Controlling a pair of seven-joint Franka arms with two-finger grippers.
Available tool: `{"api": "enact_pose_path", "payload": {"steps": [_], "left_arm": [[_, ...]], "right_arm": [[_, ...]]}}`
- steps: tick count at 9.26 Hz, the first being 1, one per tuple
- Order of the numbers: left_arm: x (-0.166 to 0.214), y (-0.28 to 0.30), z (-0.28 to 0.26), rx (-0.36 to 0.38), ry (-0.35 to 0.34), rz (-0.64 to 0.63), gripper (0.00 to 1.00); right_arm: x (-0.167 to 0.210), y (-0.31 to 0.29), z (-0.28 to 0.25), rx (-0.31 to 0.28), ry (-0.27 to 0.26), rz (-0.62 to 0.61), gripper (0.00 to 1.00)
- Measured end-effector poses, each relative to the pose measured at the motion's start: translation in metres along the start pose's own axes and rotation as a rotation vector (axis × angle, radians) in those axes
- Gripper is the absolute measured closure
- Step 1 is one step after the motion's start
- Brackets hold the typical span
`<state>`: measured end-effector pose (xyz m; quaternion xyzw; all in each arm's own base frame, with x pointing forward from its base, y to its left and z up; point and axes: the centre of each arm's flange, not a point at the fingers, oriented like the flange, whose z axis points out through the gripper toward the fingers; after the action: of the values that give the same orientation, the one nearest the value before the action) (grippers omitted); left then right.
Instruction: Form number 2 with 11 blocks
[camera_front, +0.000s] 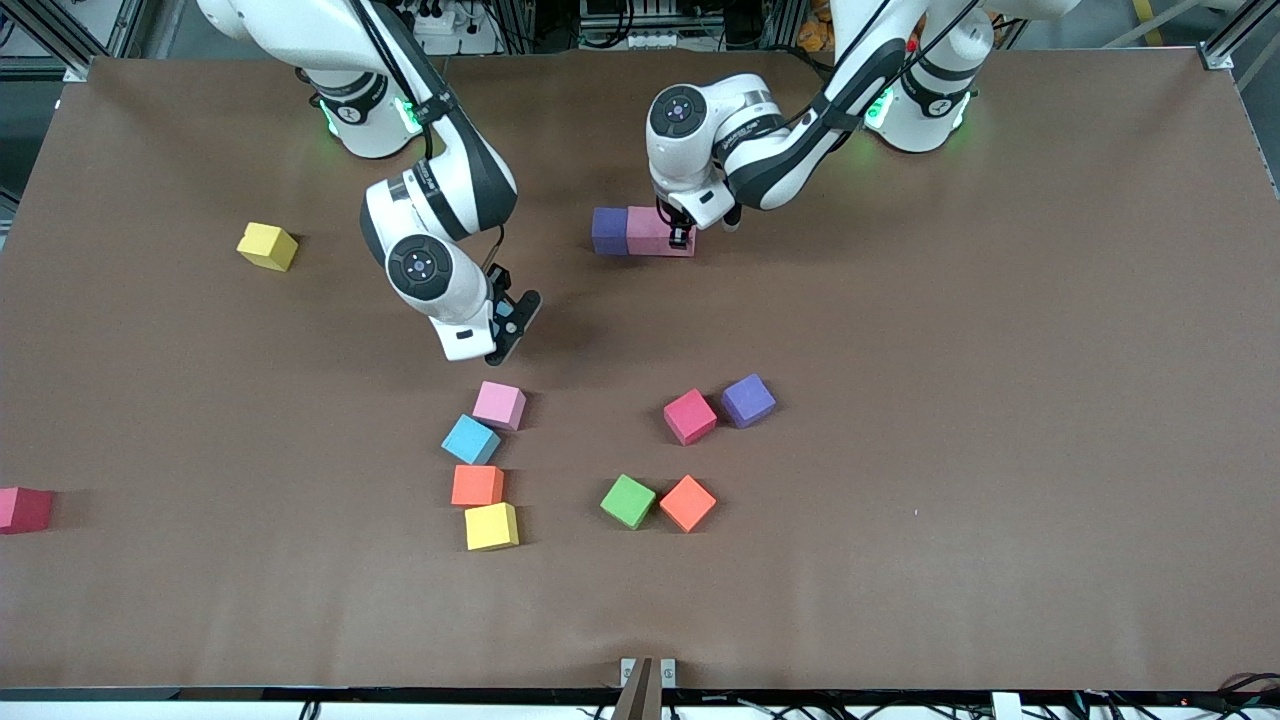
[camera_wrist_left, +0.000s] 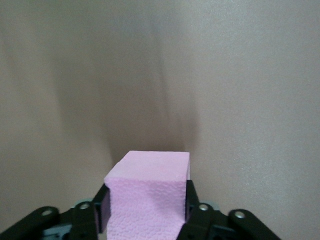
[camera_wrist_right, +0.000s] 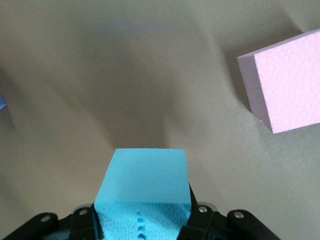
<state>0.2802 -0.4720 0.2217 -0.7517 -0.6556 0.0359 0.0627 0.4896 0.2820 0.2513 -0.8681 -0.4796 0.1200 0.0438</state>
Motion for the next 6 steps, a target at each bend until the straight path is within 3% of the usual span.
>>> {"api": "enact_pose_path", "payload": {"steps": [1,6], "left_arm": [[0.0,-0.0001,0.0001,0.0,0.0,0.0,0.26],[0.0012,-0.0001,-0.0004,0.003,0.009,0.0,0.26]], "right_arm": [[0.0,0.0,0.0,0.0,0.0,0.0,0.42],[0.0,0.0,0.0,-0.001,0.0,-0.001,0.42]]}}
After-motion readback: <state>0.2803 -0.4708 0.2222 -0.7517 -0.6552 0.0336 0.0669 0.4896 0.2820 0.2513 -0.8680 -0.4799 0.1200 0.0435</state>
